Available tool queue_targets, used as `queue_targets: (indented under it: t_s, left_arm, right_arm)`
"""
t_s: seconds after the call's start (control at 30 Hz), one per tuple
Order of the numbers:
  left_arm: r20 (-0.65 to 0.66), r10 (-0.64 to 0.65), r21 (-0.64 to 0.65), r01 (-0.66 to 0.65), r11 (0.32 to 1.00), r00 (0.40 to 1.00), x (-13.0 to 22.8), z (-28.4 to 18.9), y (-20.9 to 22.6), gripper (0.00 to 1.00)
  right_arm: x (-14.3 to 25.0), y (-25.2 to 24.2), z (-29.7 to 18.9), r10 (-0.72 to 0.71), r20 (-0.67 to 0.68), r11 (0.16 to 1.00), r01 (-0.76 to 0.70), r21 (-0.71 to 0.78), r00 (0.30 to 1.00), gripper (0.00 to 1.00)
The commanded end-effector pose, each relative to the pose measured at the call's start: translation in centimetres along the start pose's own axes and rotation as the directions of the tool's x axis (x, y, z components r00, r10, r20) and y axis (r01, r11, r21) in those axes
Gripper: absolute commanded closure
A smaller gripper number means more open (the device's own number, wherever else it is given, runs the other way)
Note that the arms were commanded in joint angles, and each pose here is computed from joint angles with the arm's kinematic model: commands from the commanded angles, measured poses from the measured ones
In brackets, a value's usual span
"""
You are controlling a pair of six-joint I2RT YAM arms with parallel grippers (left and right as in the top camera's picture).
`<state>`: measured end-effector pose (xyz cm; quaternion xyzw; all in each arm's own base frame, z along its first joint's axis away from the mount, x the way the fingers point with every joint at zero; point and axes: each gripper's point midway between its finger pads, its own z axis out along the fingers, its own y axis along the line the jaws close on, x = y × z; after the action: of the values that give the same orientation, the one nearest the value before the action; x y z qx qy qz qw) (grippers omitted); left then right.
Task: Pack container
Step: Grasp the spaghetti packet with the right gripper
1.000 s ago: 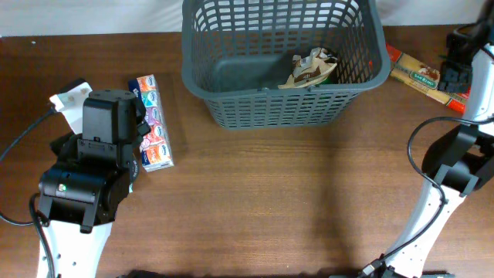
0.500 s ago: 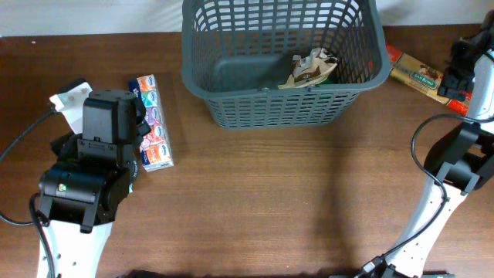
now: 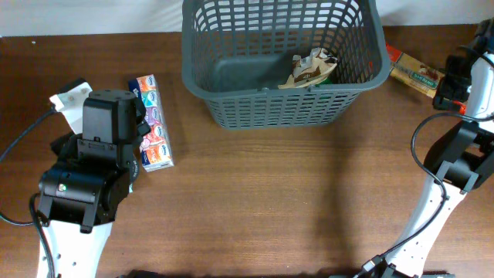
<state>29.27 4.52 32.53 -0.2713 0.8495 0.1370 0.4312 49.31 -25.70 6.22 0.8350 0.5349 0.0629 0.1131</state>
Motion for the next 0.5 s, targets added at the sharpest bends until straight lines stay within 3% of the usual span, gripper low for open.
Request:
queue_targets:
  t_s: [0.0, 0.47]
  left_arm:
    - [0.009, -0.001, 0.005, 0.001, 1.000, 1.000, -0.4, -0.2, 0.1, 0.01]
    - [0.009, -0.001, 0.005, 0.001, 1.000, 1.000, -0.4, -0.2, 0.1, 0.01]
  right_arm:
    - [-1.8, -0.6, 1.4, 0.056, 0.029, 0.998, -0.057, 0.029, 0.998, 0.01]
    - [-1.2, 1.4, 3.9, 0.043, -0.048, 0.998, -0.045, -0.049, 0.998, 0.01]
